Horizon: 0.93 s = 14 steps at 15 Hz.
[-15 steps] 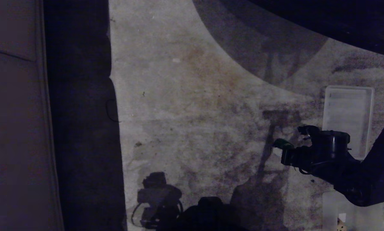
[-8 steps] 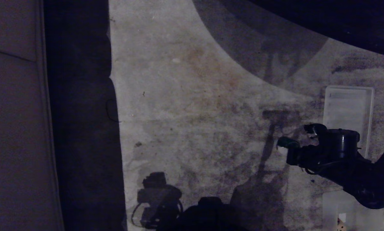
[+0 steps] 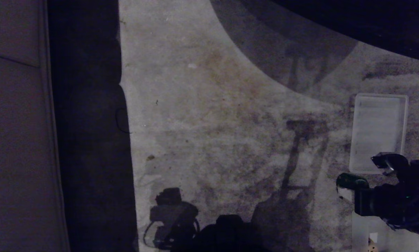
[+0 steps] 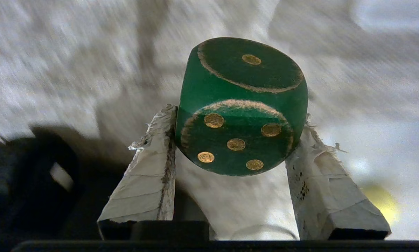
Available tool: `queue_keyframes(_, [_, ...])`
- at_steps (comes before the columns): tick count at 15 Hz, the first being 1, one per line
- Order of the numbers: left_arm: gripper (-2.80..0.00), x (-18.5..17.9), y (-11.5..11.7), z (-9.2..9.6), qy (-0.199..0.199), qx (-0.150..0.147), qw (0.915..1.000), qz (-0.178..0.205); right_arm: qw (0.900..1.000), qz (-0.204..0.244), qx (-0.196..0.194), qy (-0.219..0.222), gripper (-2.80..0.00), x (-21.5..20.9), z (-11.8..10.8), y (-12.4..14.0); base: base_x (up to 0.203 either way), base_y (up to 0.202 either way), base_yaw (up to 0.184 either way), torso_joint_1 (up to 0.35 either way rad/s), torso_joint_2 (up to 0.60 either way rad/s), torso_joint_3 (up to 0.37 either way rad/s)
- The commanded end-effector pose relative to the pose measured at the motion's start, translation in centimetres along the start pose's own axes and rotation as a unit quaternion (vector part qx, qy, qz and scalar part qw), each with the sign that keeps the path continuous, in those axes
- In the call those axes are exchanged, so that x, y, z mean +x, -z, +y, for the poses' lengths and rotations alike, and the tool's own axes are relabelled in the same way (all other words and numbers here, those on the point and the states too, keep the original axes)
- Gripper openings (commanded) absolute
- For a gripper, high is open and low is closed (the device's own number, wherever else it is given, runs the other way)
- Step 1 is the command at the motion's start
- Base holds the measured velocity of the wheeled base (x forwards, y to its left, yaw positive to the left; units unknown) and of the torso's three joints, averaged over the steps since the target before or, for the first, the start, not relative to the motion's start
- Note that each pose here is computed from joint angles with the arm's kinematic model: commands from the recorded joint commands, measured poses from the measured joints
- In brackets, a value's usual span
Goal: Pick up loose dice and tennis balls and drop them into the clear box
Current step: Put the toys in the box
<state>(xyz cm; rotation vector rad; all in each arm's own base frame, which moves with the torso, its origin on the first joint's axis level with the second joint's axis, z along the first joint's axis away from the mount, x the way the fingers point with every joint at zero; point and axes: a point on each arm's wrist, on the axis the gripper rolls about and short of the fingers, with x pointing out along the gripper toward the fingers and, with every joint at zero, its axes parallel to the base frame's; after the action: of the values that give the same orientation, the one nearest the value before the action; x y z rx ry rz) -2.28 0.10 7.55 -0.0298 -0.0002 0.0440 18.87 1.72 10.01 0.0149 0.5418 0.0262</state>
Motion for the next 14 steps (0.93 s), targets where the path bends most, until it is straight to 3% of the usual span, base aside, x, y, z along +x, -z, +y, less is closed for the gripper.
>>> queue_keyframes(1, [-2.8,0.0,0.0,0.0,0.0,0.0,1.0,0.0,0.999,-0.044,-0.002,0.006,-2.8,-4.3,-0.3,0.4,0.0,0.0,0.0,0.0,0.0,0.0])
queue_keyframes(8, [-2.8,0.0,0.0,0.0,0.0,0.0,1.0,0.001,0.997,-0.075,-0.028,0.007,-2.8,-12.3,-1.1,7.3,0.0,0.0,0.0,0.0,0.0,0.0])
queue_keyframes(14, [-2.8,0.0,0.0,0.0,0.0,0.0,1.0,0.0,0.989,-0.144,-0.016,0.018,-2.8,-15.2,-1.4,11.3,0.0,0.0,0.0,0.0,0.0,0.0])
